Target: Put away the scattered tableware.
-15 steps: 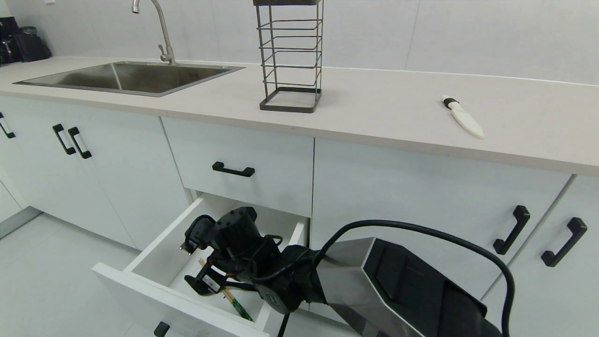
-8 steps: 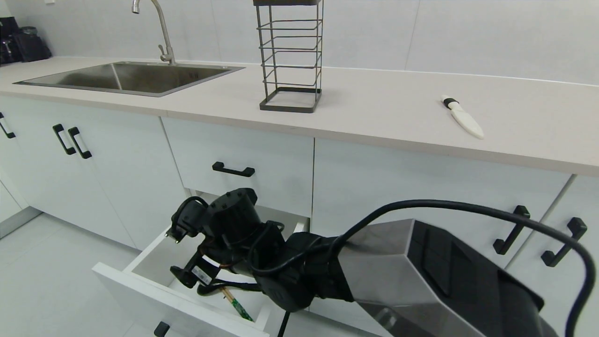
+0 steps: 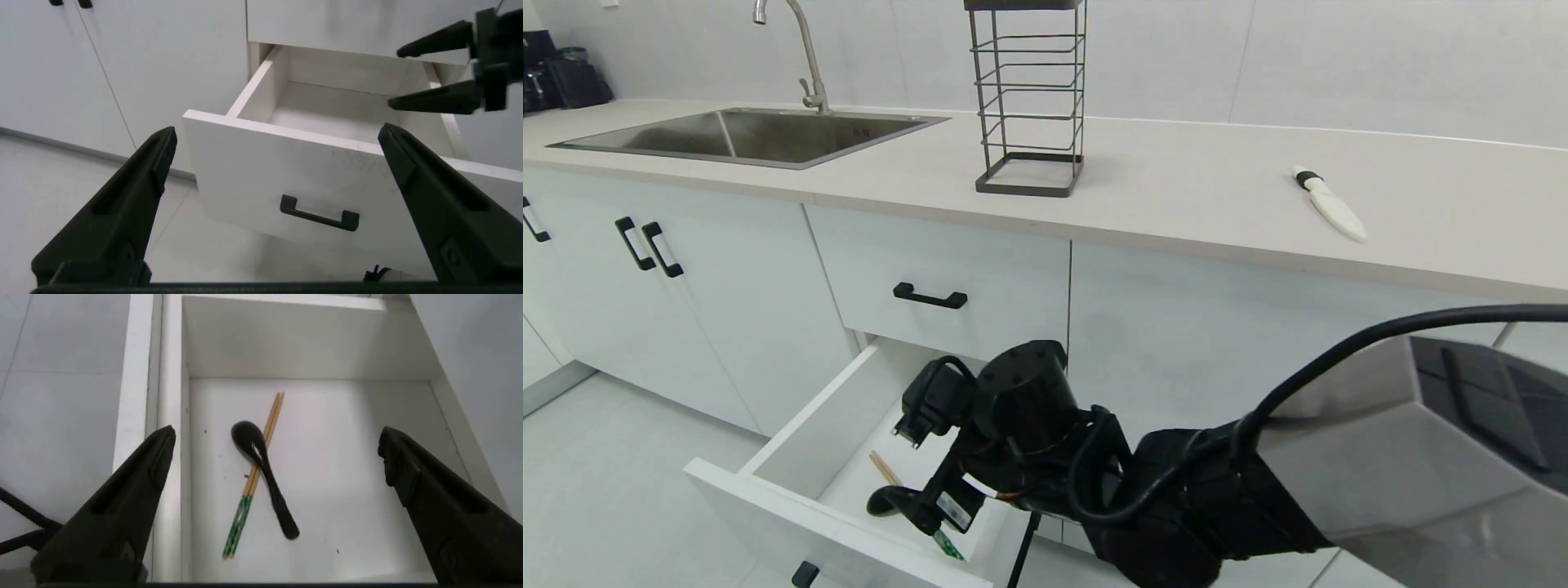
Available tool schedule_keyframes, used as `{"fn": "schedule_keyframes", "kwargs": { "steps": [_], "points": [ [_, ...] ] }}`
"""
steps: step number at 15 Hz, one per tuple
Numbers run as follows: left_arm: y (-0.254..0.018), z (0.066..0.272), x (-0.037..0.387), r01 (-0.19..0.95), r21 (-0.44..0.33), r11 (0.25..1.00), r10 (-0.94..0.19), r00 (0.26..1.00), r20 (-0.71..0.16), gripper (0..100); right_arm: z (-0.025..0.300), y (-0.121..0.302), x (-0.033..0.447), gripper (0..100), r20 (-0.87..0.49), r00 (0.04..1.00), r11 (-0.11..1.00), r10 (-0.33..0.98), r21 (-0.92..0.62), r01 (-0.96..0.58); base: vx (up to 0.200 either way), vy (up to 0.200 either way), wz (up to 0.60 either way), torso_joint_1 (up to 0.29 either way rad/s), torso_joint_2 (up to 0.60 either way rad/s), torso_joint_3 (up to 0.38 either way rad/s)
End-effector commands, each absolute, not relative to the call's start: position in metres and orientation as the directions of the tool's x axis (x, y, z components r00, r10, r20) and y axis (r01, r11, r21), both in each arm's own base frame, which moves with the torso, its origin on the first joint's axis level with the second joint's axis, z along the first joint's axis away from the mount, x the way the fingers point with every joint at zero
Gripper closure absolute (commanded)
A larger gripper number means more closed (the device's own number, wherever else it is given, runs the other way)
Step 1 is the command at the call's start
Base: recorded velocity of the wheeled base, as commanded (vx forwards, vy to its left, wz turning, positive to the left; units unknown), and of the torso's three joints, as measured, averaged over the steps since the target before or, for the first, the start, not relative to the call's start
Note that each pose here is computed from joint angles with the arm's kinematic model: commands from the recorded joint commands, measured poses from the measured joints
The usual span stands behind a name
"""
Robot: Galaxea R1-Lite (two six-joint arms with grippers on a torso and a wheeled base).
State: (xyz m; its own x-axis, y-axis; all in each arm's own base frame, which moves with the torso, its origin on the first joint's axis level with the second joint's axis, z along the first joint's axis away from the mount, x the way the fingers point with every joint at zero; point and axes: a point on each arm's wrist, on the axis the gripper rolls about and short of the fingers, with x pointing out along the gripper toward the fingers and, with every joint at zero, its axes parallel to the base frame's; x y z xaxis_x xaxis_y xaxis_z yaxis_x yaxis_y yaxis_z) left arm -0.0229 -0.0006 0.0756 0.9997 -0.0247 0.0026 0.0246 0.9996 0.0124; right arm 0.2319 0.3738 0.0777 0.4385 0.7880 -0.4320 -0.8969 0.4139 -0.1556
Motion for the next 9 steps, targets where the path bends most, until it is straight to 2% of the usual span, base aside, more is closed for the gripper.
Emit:
{"fn": "schedule_keyframes", "kwargs": {
  "steps": [1,3,5,9],
  "points": [
    [-0.001,0.076,-0.023,0.025,0.012,1.0,-0.025,1.0,0.002,0,0.095,0.334,0.226,0,-0.408,0.476,0.466,0.78,-0.129,-0.875,0.0,0.0,0.0,0.0,0.0,0.0],
    [-0.001,0.076,-0.023,0.025,0.012,1.0,-0.025,1.0,0.002,0,0.097,0.311,0.22,0,-0.407,0.486,0.493,0.773,-0.096,-0.865,0.0,0.0,0.0,0.0,0.0,0.0],
    [-0.001,0.076,-0.023,0.025,0.012,1.0,-0.025,1.0,0.002,0,0.108,0.269,0.216,0,-0.402,0.498,0.512,0.768,-0.081,-0.855,0.0,0.0,0.0,0.0,0.0,0.0],
    [-0.001,0.076,-0.023,0.025,0.012,1.0,-0.025,1.0,0.002,0,0.125,0.192,0.174,0,-0.413,0.499,0.522,0.762,-0.064,-0.85,0.0,0.0,0.0,0.0,0.0,0.0]
  ]
}}
